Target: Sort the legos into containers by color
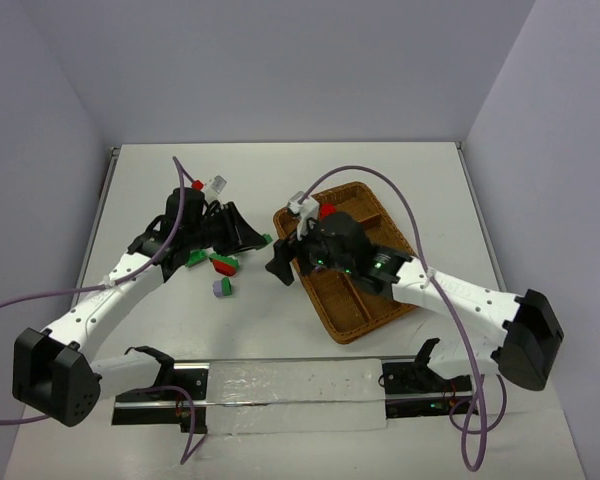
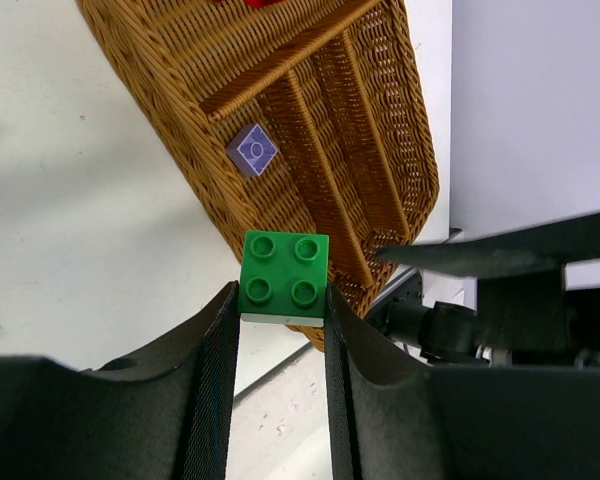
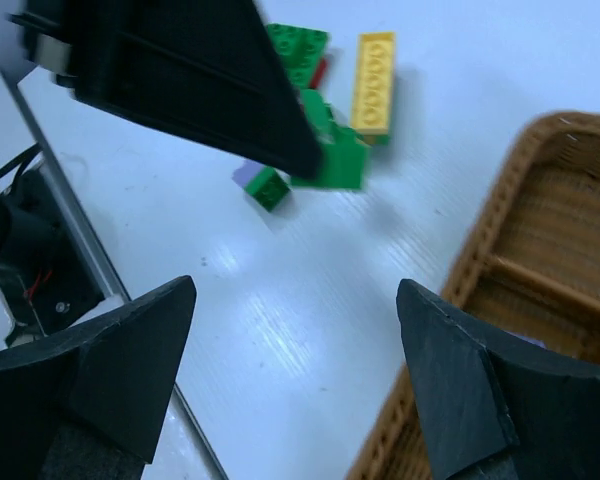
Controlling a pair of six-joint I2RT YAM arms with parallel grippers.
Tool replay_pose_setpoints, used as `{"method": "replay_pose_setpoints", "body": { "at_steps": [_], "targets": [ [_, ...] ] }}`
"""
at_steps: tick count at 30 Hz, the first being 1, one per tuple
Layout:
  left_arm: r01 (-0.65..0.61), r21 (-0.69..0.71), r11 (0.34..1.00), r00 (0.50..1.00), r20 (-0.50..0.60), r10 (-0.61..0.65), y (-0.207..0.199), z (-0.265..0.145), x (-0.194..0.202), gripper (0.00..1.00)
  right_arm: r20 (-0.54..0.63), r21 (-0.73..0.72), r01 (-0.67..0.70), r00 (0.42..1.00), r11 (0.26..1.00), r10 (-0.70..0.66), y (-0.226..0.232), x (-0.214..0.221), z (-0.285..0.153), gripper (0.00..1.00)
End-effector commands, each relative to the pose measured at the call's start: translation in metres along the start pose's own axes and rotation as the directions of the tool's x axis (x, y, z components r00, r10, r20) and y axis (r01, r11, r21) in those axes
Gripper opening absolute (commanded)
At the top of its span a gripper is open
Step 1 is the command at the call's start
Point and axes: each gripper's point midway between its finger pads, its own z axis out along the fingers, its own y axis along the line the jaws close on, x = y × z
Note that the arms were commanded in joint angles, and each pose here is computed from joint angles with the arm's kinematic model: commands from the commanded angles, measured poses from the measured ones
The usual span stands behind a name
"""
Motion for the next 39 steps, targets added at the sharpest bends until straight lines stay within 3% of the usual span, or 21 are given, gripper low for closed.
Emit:
{"method": "replay_pose_setpoints", "body": {
  "at_steps": [1,13,20,26,29,33,36,39],
  "targets": [
    [-0.024,0.086,0.996,0.999,0.041,0.021,-0.028,-0.006,-0.015,0.0,0.056,0.061,0.06,0.996,0.996,-0.063,-0.002,-0.025,0.018,0.89],
    [-0.025,0.088,0.996,0.998,0.055,0.02,-0.031,-0.011,-0.016,0.0,0.116,0.064,0.017,0.993,0.998,-0.024,0.0,-0.047,0.049,0.7],
    [-0.024,0.095,0.995,0.998,0.057,0.018,-0.033,-0.013,-0.016,0.0,0.156,0.028,-0.016,0.988,0.999,0.011,0.006,-0.05,0.052,0.38],
    [-0.034,0.102,0.994,0.997,0.073,0.027,-0.037,-0.018,-0.019,0.02,0.155,0.002,-0.032,0.987,1.0,0.031,0.01,-0.046,0.054,0.06],
    [-0.036,0.083,0.996,0.995,0.092,0.028,-0.036,-0.021,-0.022,0.43,0.149,0.017,-0.043,0.988,0.999,0.04,0.007,-0.042,0.054,0.0],
    [-0.042,0.08,0.996,0.995,0.097,0.034,-0.037,-0.022,-0.024,0.87,0.135,0.027,-0.046,0.99,0.999,0.042,0.004,-0.034,0.053,0.0],
    [-0.04,0.066,0.997,0.994,0.103,0.033,-0.035,-0.022,-0.026,0.97,0.13,0.033,-0.048,0.99,0.998,0.043,0.002,-0.03,0.05,0.0],
    [-0.035,0.027,0.999,0.994,0.105,0.032,-0.029,-0.021,-0.028,0.99,0.122,0.072,-0.057,0.991,0.996,0.048,-0.005,-0.026,0.047,0.0]
  ]
}}
